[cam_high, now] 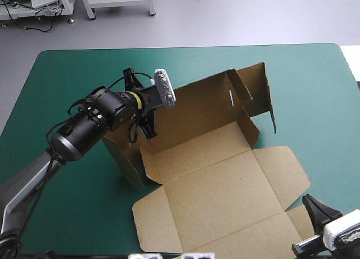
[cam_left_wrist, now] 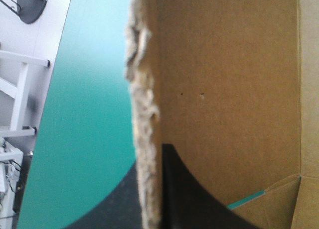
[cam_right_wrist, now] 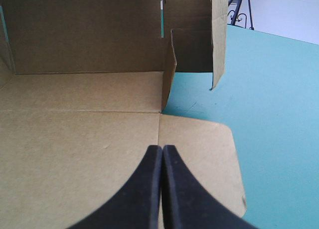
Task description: Fold the box
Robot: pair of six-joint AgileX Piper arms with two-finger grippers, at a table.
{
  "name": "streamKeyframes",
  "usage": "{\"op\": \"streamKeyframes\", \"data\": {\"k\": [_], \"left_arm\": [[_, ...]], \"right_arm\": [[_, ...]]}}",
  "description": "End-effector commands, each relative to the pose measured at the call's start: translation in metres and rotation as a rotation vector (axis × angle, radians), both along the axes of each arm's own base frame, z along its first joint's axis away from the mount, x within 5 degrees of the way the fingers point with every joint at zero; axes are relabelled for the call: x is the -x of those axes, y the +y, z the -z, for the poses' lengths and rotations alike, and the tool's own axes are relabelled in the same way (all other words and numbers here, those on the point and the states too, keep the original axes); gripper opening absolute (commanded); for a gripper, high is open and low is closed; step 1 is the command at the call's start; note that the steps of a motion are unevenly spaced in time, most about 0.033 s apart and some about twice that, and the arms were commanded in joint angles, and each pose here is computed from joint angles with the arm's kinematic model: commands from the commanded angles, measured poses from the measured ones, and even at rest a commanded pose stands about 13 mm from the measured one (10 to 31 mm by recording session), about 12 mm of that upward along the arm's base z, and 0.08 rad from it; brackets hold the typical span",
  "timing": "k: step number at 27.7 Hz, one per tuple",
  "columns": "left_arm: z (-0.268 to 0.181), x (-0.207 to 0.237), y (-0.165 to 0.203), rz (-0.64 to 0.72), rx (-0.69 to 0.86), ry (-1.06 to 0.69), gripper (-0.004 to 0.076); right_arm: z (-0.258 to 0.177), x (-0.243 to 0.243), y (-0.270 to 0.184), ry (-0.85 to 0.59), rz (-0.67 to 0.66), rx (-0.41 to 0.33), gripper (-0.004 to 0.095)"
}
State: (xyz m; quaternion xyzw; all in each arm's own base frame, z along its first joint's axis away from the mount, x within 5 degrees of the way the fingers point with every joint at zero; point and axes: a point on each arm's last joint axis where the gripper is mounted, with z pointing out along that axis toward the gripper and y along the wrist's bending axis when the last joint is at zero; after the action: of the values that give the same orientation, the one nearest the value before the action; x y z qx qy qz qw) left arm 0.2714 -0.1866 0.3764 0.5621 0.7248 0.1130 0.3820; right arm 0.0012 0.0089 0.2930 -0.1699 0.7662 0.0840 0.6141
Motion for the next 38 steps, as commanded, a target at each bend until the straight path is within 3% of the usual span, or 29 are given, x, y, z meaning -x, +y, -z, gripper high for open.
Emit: {"op": "streamKeyframes", "data": {"k": [1, 5, 14, 18, 29, 33, 38], "left_arm": [[-0.027, 0.010, -0.014, 0.084, 0.030, -0.171, -0.0006], [-0.030, 0.017, -0.034, 0.172, 0.019, -0.258, -0.0006], [-0.030, 0.036, -0.071, 0.302, 0.011, -0.377, -0.0006], [-0.021, 0.036, -0.084, 0.307, -0.021, -0.393, -0.0006], [0.001, 0.027, -0.098, 0.279, -0.043, -0.358, -0.0006], [0.000, 0.025, -0.097, 0.242, -0.034, -0.364, -0.0006], [0.012, 0.025, -0.093, 0.219, -0.072, -0.332, -0.0006]], "right_arm": [[-0.014, -0.003, -0.002, -0.084, 0.037, -0.015, -0.0023], [-0.015, -0.004, -0.004, -0.097, 0.057, -0.009, -0.0023], [-0.027, -0.012, -0.015, -0.126, 0.207, -0.085, -0.0023], [-0.047, -0.024, -0.019, -0.119, 0.280, -0.054, -0.0024], [-0.128, -0.085, -0.019, -0.106, 0.430, 0.140, -0.0024], [-0.141, -0.124, -0.013, -0.061, 0.462, 0.195, -0.0024], [-0.147, -0.214, 0.000, 0.033, 0.528, 0.289, -0.0024]]}}
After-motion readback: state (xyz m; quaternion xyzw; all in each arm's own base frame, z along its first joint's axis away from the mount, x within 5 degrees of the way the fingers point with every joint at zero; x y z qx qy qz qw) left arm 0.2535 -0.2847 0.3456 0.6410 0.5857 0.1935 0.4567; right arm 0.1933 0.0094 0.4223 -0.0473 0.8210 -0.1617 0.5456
